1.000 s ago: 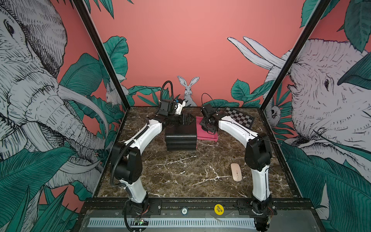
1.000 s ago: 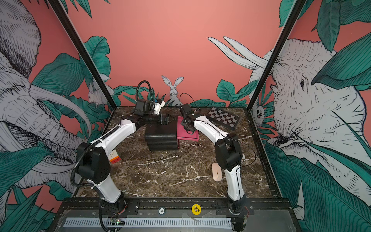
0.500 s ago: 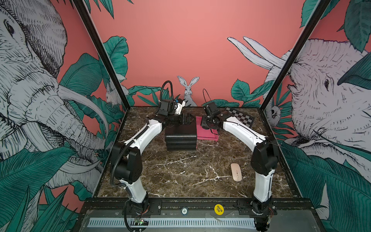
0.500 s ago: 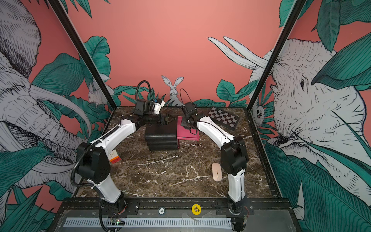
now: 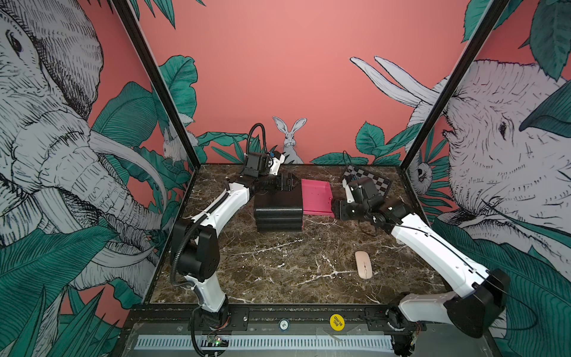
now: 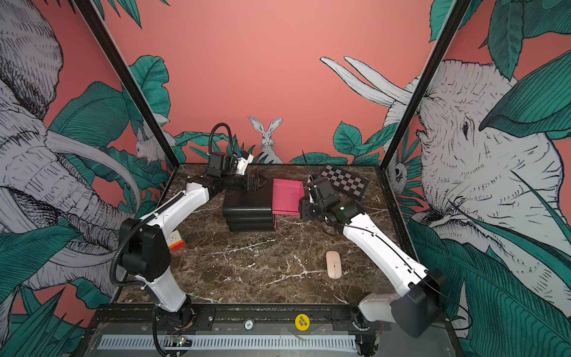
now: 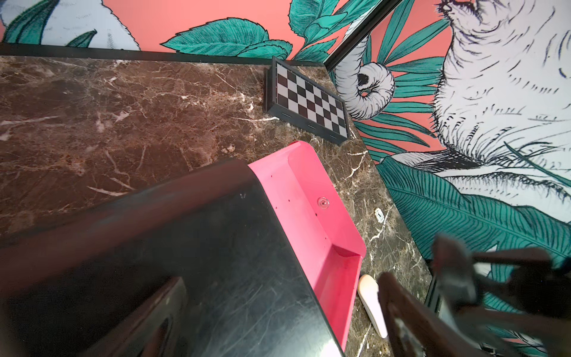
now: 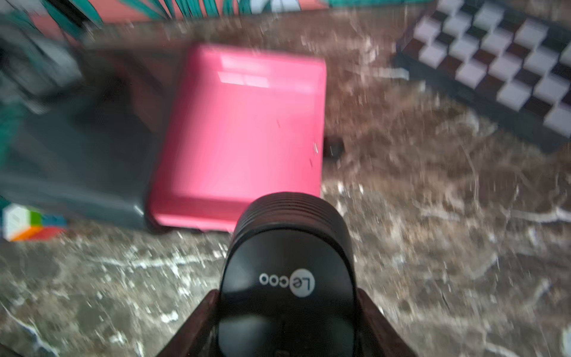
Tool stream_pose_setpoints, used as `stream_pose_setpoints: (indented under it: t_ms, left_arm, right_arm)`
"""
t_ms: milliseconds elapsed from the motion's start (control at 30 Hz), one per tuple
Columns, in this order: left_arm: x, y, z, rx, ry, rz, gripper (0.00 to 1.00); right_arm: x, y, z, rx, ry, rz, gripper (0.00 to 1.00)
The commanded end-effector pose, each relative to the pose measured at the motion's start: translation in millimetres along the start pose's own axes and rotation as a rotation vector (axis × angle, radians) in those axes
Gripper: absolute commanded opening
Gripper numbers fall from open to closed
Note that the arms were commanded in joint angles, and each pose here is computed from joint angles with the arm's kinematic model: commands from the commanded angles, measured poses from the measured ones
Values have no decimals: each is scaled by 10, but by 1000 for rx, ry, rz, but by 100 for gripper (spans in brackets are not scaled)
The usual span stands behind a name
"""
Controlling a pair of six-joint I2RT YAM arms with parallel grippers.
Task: Take the mice out of the drawer
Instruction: Pick up the mouse from the drawer, then place the mouse at the center of the board.
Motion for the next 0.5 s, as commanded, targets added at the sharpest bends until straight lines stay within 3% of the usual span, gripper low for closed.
stream_pose_setpoints:
  t_ms: [0, 200, 467]
  left_arm:
    - [-32, 167, 97, 68, 53, -75, 99]
    - [-6, 171, 104, 68, 56, -98, 99]
    - [11, 170, 112, 82, 57, -107, 99]
  right_arm:
    - [-11, -41, 408, -4, 82, 8, 54]
    - [-293, -15, 983, -46, 186, -13, 54]
    - [-532, 128, 1371, 65, 303, 23, 54]
Point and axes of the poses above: each gripper's point midway between its finger pads, its own x axis back along the fingers, its own y axis along the line the jaws close on, z = x × y, the point moved 7 cm from there along x, back along the fingers, and after that the axes turned 11 degrees about x, right-handed, at the moved point
